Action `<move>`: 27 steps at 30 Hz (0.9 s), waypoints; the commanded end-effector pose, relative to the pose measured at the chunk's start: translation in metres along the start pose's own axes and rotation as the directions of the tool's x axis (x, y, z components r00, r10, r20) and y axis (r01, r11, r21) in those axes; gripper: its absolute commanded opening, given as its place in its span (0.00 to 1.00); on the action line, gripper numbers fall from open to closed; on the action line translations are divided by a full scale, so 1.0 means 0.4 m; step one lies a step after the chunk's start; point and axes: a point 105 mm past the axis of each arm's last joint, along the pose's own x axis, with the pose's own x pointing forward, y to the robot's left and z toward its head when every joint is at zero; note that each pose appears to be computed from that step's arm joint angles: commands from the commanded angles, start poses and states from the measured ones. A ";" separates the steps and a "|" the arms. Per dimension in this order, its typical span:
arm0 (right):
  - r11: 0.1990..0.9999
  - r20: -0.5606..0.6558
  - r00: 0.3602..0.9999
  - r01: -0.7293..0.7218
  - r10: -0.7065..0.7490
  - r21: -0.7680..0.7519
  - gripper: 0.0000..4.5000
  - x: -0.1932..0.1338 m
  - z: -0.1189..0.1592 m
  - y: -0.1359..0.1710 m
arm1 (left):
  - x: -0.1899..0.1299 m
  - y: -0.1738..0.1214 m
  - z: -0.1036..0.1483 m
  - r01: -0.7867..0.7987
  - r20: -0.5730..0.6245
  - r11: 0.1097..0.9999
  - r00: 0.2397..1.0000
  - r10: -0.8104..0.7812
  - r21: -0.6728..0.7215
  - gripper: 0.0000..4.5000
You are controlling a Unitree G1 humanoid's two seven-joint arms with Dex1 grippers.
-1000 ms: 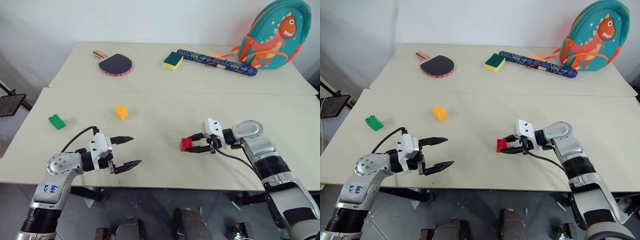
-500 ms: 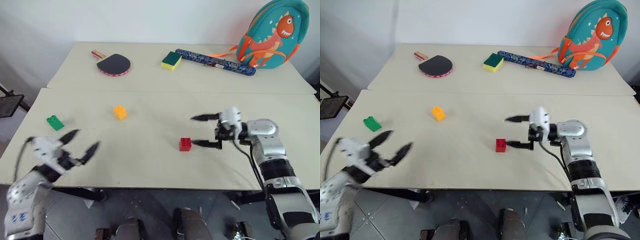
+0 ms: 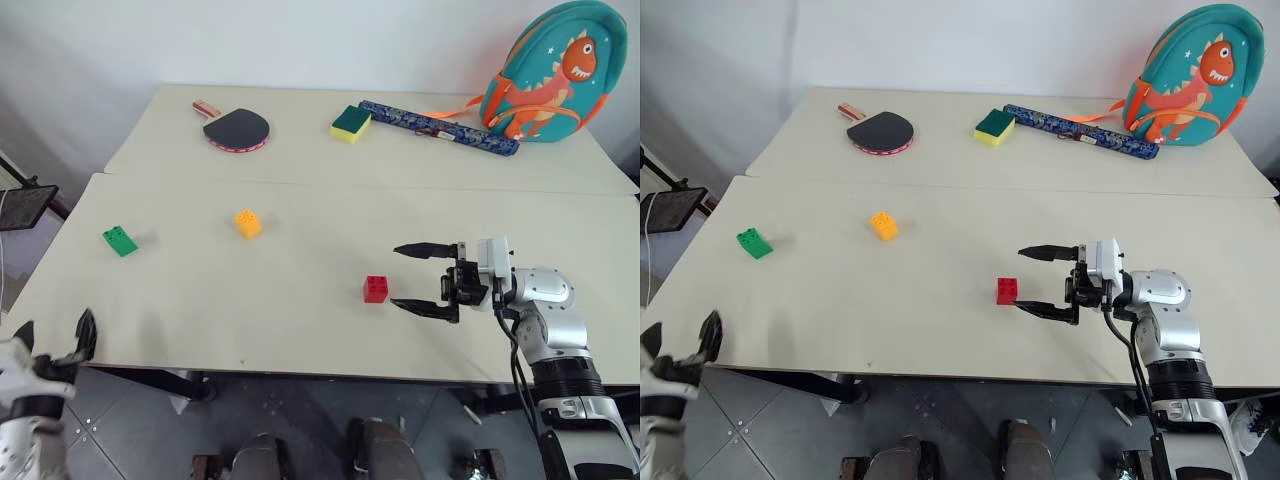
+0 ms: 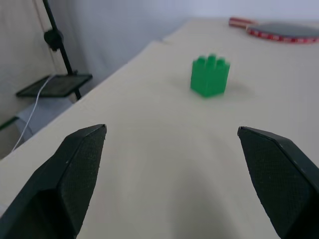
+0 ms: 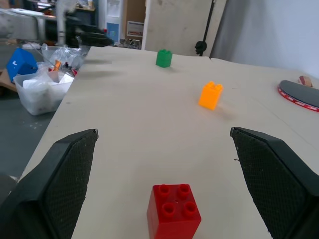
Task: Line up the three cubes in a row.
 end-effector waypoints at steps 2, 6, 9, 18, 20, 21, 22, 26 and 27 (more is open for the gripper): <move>0.999 0.026 0.999 -0.019 0.020 -0.033 0.99 0.001 0.028 -0.004 | 0.079 -0.032 0.040 -0.151 -0.004 0.987 0.988 0.151 -0.050 1.00; 0.999 0.023 0.999 -0.031 0.031 -0.029 0.99 0.010 0.026 -0.004 | 0.177 -0.074 0.045 -0.242 -0.064 0.969 0.969 0.239 -0.053 1.00; 0.999 0.027 0.999 -0.035 0.035 -0.033 0.99 0.018 0.027 -0.003 | 0.224 -0.096 0.040 -0.262 -0.085 0.964 0.963 0.257 -0.054 1.00; 0.999 0.029 1.000 0.012 -0.011 -0.048 0.99 0.018 0.025 -0.004 | 0.283 -0.122 0.008 -0.337 -0.143 0.940 0.934 0.328 -0.045 1.00; 0.998 0.027 0.999 0.031 -0.029 -0.053 1.00 0.014 0.023 -0.004 | 0.286 -0.124 -0.001 -0.334 -0.153 0.941 0.934 0.324 -0.044 0.92; 0.998 0.026 0.999 0.033 -0.032 -0.053 1.00 0.013 0.022 -0.003 | 0.287 -0.123 -0.002 -0.333 -0.151 0.942 0.934 0.324 -0.038 0.88; 0.998 0.025 0.999 0.033 -0.032 -0.053 1.00 0.013 0.021 -0.001 | 0.289 -0.123 -0.001 -0.326 -0.148 0.945 0.937 0.317 -0.037 0.80; 0.998 0.019 0.999 0.040 -0.039 -0.052 1.00 0.012 0.017 0.001 | 0.291 -0.121 -0.003 -0.316 -0.155 0.948 0.939 0.308 -0.029 0.55; 0.998 0.018 0.999 0.045 -0.044 -0.054 1.00 0.011 0.017 0.001 | 0.291 -0.124 -0.005 -0.296 -0.162 0.955 0.944 0.288 -0.029 0.48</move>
